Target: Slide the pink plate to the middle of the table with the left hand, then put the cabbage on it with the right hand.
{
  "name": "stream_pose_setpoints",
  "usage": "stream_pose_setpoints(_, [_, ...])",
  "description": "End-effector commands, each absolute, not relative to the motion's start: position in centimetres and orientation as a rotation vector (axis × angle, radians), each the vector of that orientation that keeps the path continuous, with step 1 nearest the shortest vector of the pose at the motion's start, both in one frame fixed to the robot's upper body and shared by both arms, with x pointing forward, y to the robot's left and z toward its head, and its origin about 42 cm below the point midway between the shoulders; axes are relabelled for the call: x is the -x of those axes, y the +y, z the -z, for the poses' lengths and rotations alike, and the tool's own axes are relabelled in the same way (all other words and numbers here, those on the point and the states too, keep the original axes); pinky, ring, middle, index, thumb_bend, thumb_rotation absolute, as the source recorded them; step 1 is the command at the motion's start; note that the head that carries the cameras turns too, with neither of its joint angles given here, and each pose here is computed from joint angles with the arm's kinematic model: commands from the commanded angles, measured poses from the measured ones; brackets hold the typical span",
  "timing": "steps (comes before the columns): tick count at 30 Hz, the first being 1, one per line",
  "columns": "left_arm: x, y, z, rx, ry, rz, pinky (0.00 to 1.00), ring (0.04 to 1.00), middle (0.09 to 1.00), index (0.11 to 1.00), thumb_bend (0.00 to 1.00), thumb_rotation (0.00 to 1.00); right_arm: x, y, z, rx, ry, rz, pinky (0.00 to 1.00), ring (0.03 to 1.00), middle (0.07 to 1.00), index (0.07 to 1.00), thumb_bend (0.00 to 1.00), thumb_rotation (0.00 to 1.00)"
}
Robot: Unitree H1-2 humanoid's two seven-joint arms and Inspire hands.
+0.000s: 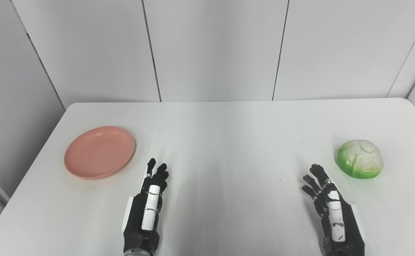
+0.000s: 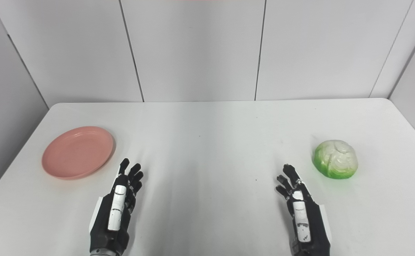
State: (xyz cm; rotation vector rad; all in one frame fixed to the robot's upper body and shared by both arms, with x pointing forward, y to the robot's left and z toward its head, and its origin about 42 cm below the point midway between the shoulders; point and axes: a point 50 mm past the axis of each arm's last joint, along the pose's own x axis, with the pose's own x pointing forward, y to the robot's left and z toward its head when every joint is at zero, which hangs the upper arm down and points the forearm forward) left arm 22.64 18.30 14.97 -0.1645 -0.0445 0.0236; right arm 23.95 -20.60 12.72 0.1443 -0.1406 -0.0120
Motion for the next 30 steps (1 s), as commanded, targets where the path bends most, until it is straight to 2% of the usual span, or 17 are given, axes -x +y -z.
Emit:
stream_pose_setpoints(1, [-19.0, 19.5, -13.1, 0.146, 0.027, -0.071, 0.99, 0.955, 0.943, 1.000, 0.71, 0.86, -21.0, -20.4, -11.5, -0.169, -0.089, 0.035, 0.87, 0.883, 0.918, 0.861, 0.83, 0.94])
stream_pose_setpoints(20, [-19.0, 19.7, -12.7, 0.133, 0.026, -0.072, 0.98, 0.958, 0.969, 1.000, 0.73, 0.85, -21.0, -20.3, -11.3, -0.177, -0.076, 0.027, 0.87, 0.886, 0.922, 0.869, 0.83, 0.95])
stream_pose_setpoints(30, [-19.0, 18.5, -11.5, 0.141, 0.044, -0.058, 0.99, 0.960, 0.981, 1.000, 0.69, 0.86, -21.0, -21.6, -9.7, -0.172, -0.068, 0.027, 0.87, 0.880, 0.916, 0.868, 0.80, 0.98])
